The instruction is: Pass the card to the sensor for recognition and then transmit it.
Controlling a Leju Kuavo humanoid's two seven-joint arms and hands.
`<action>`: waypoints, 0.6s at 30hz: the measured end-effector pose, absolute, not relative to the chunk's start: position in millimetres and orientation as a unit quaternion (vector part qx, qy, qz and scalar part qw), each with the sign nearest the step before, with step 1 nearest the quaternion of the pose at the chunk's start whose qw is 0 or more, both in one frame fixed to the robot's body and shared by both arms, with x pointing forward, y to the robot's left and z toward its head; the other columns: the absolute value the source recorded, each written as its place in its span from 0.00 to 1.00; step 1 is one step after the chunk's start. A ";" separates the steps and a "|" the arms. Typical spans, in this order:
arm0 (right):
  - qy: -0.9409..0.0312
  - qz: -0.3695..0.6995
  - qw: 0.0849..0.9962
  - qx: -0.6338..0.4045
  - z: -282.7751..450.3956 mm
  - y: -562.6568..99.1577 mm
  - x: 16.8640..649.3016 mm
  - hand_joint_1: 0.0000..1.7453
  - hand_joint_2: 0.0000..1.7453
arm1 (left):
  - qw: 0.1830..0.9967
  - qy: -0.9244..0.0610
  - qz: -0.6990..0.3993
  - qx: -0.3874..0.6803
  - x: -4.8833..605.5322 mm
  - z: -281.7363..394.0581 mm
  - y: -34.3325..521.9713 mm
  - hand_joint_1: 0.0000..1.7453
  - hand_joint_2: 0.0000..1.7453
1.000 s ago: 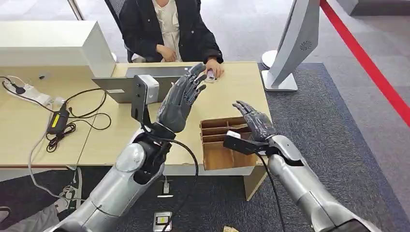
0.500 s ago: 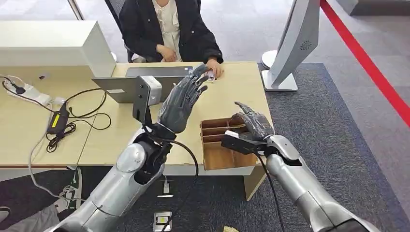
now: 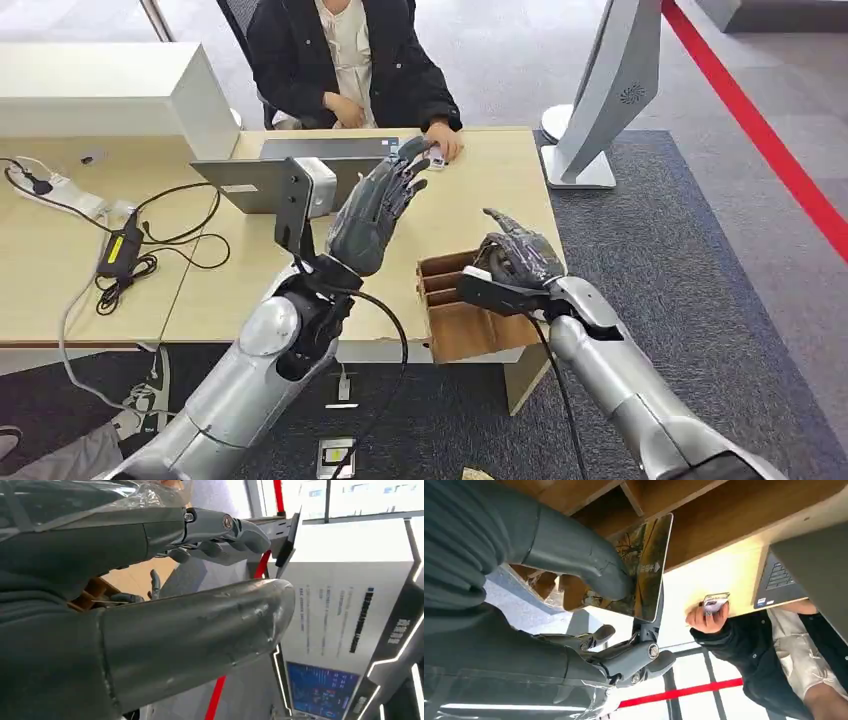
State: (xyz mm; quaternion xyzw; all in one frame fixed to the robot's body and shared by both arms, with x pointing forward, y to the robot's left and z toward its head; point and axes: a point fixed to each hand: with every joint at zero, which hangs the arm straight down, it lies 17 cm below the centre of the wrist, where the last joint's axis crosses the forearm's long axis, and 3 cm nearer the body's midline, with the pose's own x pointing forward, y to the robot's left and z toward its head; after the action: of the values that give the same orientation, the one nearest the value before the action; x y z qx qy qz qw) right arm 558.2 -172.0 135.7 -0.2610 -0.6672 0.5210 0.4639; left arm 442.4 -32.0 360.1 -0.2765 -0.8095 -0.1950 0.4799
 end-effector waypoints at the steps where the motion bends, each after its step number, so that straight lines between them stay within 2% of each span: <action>1: -0.668 0.520 0.464 -0.261 136.3 -172.2 558.3 1.00 1.00 | 0.480 -0.809 -0.195 -0.276 442.5 360.0 -31.9 0.00 0.00; 2: -0.669 0.518 0.464 -0.262 136.9 -172.3 558.5 1.00 1.00 | 0.481 -0.809 -0.195 -0.276 442.5 359.7 -32.0 0.00 1.00; 9: -0.698 0.484 0.448 -0.277 164.1 -175.5 566.2 1.00 1.00 | 0.481 -0.808 -0.196 -0.277 442.2 359.1 -32.4 0.00 1.00; 18: -0.757 0.419 0.380 -0.327 284.8 -189.6 601.2 1.00 1.00 | 0.476 -0.811 -0.192 -0.281 442.0 366.7 -33.6 0.00 1.00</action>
State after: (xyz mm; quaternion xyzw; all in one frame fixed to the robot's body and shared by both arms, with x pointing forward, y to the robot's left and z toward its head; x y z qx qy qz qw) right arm 601.2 -189.6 284.8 -0.3267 -0.7571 0.4195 0.3795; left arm 442.0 -33.6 366.7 -0.2809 -0.8113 -0.1917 0.4755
